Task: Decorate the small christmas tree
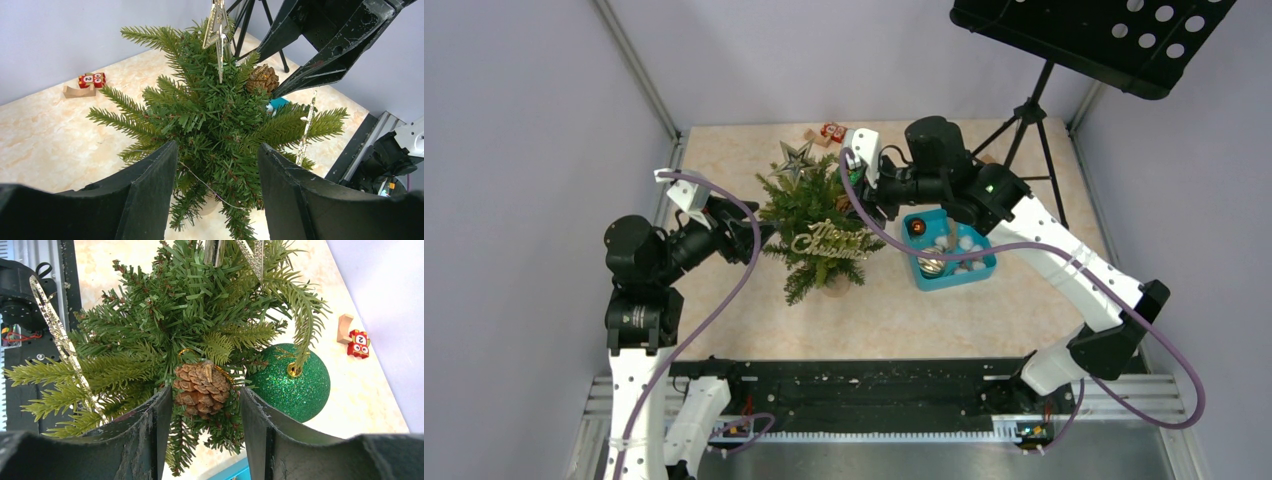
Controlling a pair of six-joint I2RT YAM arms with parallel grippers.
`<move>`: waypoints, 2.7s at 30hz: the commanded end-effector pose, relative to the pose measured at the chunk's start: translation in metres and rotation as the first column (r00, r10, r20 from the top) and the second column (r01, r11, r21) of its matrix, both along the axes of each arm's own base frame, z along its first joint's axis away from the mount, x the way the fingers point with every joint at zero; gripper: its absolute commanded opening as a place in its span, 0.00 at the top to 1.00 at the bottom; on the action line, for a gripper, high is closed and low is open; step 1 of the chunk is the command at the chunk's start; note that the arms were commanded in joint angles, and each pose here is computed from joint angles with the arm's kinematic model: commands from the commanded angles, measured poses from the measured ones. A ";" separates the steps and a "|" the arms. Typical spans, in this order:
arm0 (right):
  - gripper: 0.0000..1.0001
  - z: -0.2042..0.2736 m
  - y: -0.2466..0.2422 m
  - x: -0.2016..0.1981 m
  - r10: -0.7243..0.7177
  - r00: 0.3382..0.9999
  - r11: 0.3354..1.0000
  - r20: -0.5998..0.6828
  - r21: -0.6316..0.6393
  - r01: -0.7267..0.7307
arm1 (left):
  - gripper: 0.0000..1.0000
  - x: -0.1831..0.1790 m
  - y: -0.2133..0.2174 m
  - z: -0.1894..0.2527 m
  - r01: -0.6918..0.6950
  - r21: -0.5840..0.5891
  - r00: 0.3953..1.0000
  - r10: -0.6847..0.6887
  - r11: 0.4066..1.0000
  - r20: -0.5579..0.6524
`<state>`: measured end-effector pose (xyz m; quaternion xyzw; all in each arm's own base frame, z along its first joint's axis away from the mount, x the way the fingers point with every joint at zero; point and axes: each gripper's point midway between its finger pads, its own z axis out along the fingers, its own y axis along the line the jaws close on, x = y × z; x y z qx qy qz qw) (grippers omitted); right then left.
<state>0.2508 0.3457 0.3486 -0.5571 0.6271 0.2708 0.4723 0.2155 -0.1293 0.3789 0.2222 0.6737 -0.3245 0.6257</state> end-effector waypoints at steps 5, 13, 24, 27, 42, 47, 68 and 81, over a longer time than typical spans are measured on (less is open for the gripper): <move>0.47 0.037 0.003 -0.006 0.007 0.999 0.997 0.045 0.082 -0.011 | 0.35 -0.001 0.000 0.008 0.001 0.017 0.998 -0.003 1.000 0.066; 0.45 0.041 0.004 -0.006 0.005 0.999 0.996 0.037 0.093 -0.008 | 0.35 -0.001 0.001 0.007 -0.005 0.020 0.998 0.004 1.000 0.068; 0.43 0.050 0.001 -0.012 0.005 0.999 0.993 0.040 0.115 -0.010 | 0.35 -0.002 0.001 0.007 -0.007 0.023 0.997 0.005 1.000 0.073; 0.43 0.058 -0.001 -0.014 0.007 0.999 0.991 0.045 0.134 -0.013 | 0.35 -0.002 0.001 0.008 -0.005 0.021 0.997 0.004 1.000 0.072; 0.17 0.116 -0.020 -0.005 -0.170 0.985 0.943 -0.006 0.288 0.164 | 0.34 -0.001 0.003 0.005 -0.016 0.027 0.998 0.015 1.000 0.053; 0.13 0.116 -0.104 0.066 -0.562 0.790 0.709 -0.246 0.349 0.613 | 0.34 0.003 0.014 -0.011 -0.107 0.020 0.994 0.107 0.994 -0.023; 0.70 -0.220 -0.265 0.121 -0.975 0.066 0.148 -0.210 -0.403 0.903 | 0.32 0.024 0.059 -0.063 -0.443 -0.040 0.876 0.423 0.896 -0.230; 0.60 -0.278 -0.270 0.118 -0.981 -0.007 0.096 -0.195 -0.513 0.853 | 0.32 0.024 0.062 -0.064 -0.451 -0.019 0.875 0.437 0.892 -0.210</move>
